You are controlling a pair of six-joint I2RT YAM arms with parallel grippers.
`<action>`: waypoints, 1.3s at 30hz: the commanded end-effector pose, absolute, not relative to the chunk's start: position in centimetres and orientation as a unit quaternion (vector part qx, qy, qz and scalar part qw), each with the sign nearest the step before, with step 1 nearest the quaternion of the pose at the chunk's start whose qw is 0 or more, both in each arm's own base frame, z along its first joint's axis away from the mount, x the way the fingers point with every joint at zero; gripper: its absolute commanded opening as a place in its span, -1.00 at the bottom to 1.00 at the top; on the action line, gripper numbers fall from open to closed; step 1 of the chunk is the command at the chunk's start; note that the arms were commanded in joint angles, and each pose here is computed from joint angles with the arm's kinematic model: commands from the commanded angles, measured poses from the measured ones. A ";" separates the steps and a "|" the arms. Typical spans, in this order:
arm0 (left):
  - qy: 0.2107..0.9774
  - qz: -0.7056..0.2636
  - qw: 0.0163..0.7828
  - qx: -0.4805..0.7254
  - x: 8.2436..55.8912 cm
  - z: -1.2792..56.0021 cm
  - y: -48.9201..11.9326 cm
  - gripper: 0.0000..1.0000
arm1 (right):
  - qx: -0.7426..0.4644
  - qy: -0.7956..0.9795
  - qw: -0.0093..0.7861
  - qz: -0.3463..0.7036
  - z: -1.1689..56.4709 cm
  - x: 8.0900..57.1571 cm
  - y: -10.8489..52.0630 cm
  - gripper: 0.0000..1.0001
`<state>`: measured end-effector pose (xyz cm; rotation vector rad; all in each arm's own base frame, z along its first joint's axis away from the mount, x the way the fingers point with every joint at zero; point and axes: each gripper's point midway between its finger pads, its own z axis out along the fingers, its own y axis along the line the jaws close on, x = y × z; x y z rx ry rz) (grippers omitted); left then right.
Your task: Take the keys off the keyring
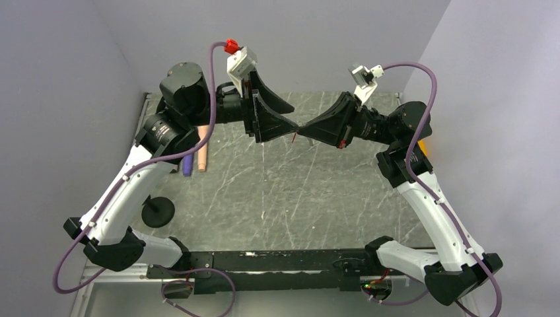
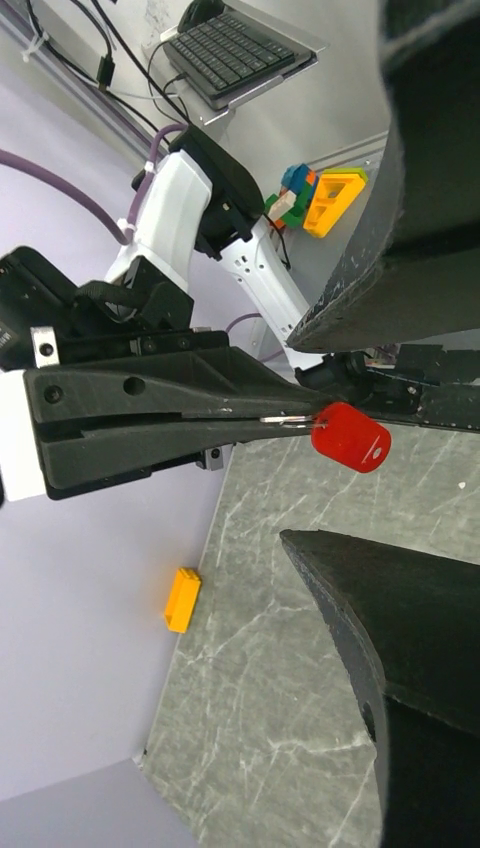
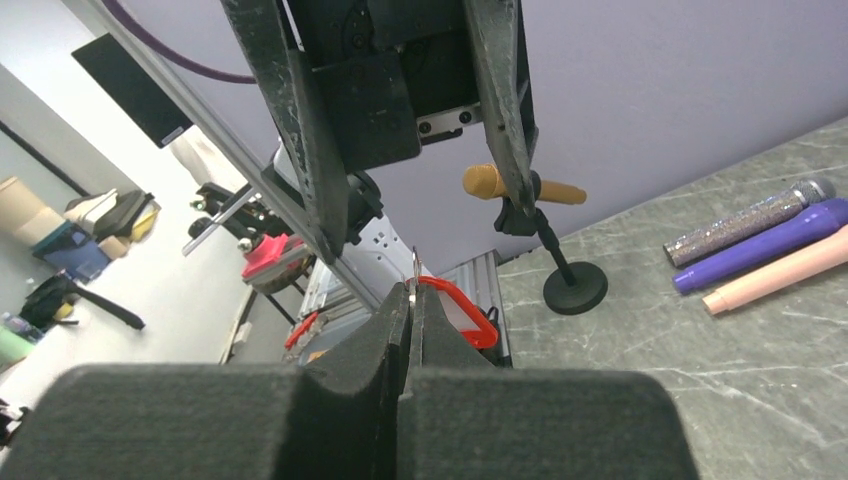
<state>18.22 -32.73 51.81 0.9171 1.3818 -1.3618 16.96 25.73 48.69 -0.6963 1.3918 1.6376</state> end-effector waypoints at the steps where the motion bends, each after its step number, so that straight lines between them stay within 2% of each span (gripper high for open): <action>1: 0.561 -0.544 0.499 0.375 18.3 52.5 -32.3 0.38 | -0.289 0.534 0.458 0.649 50.9 16.7 25.7 -1.00; 9: 0.558 -0.561 0.481 0.376 17.9 52.7 -32.6 0.36 | -0.297 0.528 0.455 0.652 51.3 16.4 25.9 -1.00; 17: 0.537 -0.601 0.447 0.387 17.0 53.5 -33.0 0.09 | -0.307 0.523 0.454 0.652 51.8 16.1 25.9 -1.00; 26: 0.482 -0.667 0.428 0.373 17.0 56.3 -30.5 -0.02 | -0.310 0.521 0.456 0.651 52.2 15.8 25.7 -1.00; 39: 0.500 -0.653 0.428 0.376 17.5 55.2 -30.6 -0.12 | -0.304 0.520 0.464 0.649 52.8 16.9 26.1 -1.00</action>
